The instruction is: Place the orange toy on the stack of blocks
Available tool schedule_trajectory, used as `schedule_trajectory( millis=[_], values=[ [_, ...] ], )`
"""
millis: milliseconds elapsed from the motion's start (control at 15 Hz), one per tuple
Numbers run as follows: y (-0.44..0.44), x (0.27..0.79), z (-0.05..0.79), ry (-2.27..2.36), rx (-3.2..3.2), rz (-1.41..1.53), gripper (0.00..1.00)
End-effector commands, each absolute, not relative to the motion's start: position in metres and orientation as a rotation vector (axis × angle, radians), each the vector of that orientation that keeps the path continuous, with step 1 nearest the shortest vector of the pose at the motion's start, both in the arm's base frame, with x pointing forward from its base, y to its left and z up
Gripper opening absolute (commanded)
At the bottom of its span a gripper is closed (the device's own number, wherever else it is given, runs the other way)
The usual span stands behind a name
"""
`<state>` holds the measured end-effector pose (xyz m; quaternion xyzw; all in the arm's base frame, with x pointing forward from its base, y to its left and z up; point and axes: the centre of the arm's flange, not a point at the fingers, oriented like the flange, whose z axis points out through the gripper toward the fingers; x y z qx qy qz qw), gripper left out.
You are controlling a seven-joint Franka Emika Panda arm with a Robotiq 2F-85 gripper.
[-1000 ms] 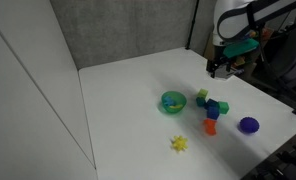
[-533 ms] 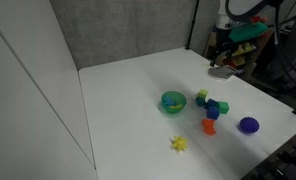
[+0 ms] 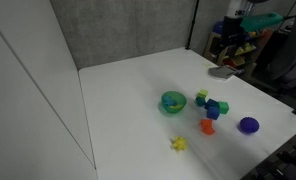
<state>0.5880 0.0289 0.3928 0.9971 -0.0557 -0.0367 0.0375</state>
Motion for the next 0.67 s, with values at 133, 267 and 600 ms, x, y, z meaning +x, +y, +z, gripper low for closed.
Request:
schedule_trajectory(
  millis=[133, 267, 600],
  values=[
    [0.029, 0.536, 0.428, -0.149, 3.078, -0.165, 1.00],
    [0.030, 0.522, 0.445, -0.128, 3.086, -0.165, 1.00],
    [0.038, 0.495, 0.493, -0.087, 3.087, -0.108, 1.00]
  ],
)
